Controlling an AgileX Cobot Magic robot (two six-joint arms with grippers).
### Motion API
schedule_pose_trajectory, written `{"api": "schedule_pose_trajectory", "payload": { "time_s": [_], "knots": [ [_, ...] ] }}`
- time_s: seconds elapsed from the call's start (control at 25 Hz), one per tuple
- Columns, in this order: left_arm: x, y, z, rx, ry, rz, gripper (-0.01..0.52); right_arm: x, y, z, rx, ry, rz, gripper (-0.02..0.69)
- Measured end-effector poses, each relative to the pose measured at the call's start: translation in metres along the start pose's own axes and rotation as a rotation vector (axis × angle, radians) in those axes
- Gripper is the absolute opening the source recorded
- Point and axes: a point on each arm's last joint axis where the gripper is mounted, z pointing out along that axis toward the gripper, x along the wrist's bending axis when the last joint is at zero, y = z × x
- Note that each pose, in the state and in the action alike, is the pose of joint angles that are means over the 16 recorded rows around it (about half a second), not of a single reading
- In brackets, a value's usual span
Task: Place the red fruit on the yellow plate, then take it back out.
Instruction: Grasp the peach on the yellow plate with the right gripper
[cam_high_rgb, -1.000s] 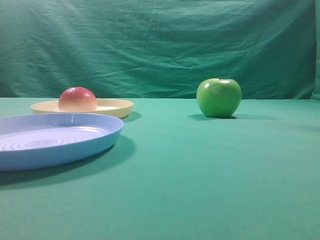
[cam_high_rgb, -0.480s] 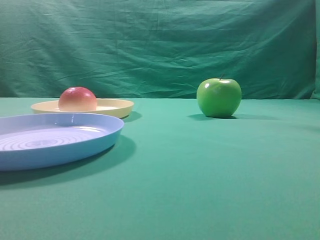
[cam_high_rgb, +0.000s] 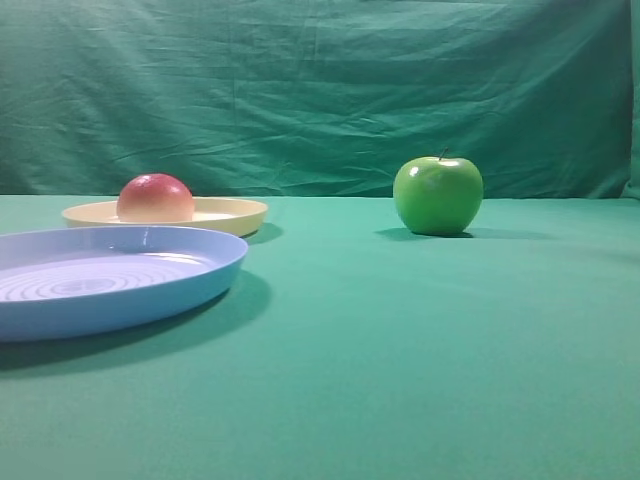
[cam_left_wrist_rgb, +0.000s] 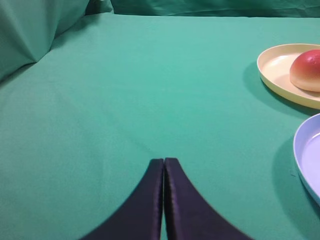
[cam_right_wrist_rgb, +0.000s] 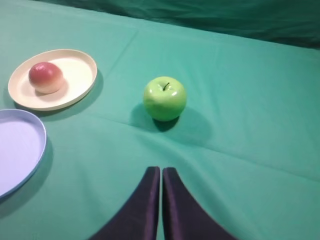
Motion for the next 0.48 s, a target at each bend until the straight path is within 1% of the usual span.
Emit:
{"api": "schedule_pose_trajectory", "payload": {
  "time_s": [0.28, 0.48],
  "knots": [
    [0.0, 0.0, 0.0, 0.0, 0.0, 0.0, 0.0, 0.002, 0.038, 0.039, 0.138, 0.102, 0.029, 0.0],
    [0.0, 0.0, 0.0, 0.0, 0.0, 0.0, 0.0, 0.002, 0.058, 0.07, 0.219, 0.166, 0.015, 0.0]
  ]
}}
